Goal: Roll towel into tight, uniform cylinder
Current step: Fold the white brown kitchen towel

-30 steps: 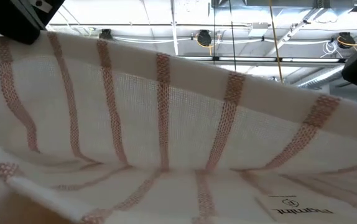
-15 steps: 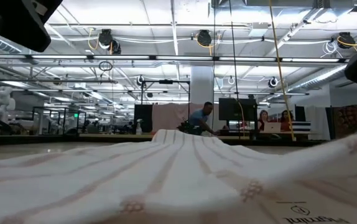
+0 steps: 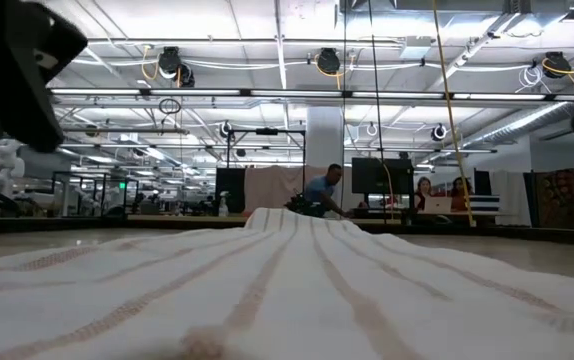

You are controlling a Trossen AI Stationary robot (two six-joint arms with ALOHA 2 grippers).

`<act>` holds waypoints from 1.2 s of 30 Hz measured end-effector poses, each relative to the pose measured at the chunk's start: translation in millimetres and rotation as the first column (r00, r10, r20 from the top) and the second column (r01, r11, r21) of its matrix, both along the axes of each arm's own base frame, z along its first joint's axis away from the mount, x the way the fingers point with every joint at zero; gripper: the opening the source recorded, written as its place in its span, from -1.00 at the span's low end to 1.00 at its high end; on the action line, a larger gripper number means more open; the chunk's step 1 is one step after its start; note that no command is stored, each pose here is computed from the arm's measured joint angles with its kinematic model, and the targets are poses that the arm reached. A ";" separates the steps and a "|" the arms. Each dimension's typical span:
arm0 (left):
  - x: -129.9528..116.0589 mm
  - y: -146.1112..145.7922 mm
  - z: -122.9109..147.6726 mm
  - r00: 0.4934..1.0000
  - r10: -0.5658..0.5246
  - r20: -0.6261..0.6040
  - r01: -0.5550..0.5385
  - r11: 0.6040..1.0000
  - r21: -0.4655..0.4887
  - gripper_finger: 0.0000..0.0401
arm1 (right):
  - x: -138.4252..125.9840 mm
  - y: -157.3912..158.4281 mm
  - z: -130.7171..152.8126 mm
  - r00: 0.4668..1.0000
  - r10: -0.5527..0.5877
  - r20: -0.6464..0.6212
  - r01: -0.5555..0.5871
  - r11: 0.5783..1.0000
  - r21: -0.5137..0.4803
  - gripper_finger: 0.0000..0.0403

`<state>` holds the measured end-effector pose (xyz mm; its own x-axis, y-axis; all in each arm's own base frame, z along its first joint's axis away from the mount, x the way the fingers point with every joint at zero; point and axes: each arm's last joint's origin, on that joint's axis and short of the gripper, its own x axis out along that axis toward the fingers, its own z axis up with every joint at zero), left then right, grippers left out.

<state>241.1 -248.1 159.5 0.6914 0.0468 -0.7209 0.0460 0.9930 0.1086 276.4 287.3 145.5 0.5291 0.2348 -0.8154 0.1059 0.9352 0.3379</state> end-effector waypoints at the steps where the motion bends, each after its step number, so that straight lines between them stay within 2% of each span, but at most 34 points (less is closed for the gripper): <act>1: -1.4 1.5 -2.7 1.000 0.007 -0.006 -0.007 1.000 0.001 -0.29 | -0.4 0.3 0.0 1.000 0.011 -0.013 -0.011 1.000 0.012 -0.69; 7: -5.7 -1.7 -5.7 1.000 0.021 0.005 -0.021 0.999 -0.045 -0.29 | -3.5 2.9 1.3 0.998 0.045 -0.043 -0.043 0.998 0.043 -0.52; 11: -4.6 -14.0 0.9 0.995 -0.026 0.094 0.036 0.994 -0.104 -0.29 | -3.8 2.8 1.8 1.000 0.001 0.017 -0.001 1.000 -0.015 -0.51; 15: -3.6 -24.2 -9.3 0.991 -0.062 0.118 0.075 0.991 -0.109 -0.29 | -2.9 2.1 2.5 0.990 -0.070 0.120 0.081 0.992 -0.092 -0.59; 24: -4.1 -34.8 -56.7 0.997 -0.059 0.043 0.063 0.993 -0.099 -0.29 | 6.3 11.9 -9.2 0.974 -0.077 0.212 0.090 0.995 -0.052 -0.96; 31: -8.9 -37.3 -53.9 0.994 -0.100 0.034 0.103 0.992 -0.073 -0.29 | 8.6 13.5 -33.0 0.974 -0.122 0.192 0.136 0.989 -0.065 -0.96; 36: -10.5 -36.1 -39.6 0.991 -0.124 0.051 0.128 0.989 -0.071 -0.29 | 9.1 14.5 -34.0 0.973 -0.133 0.188 0.143 0.989 -0.041 -0.99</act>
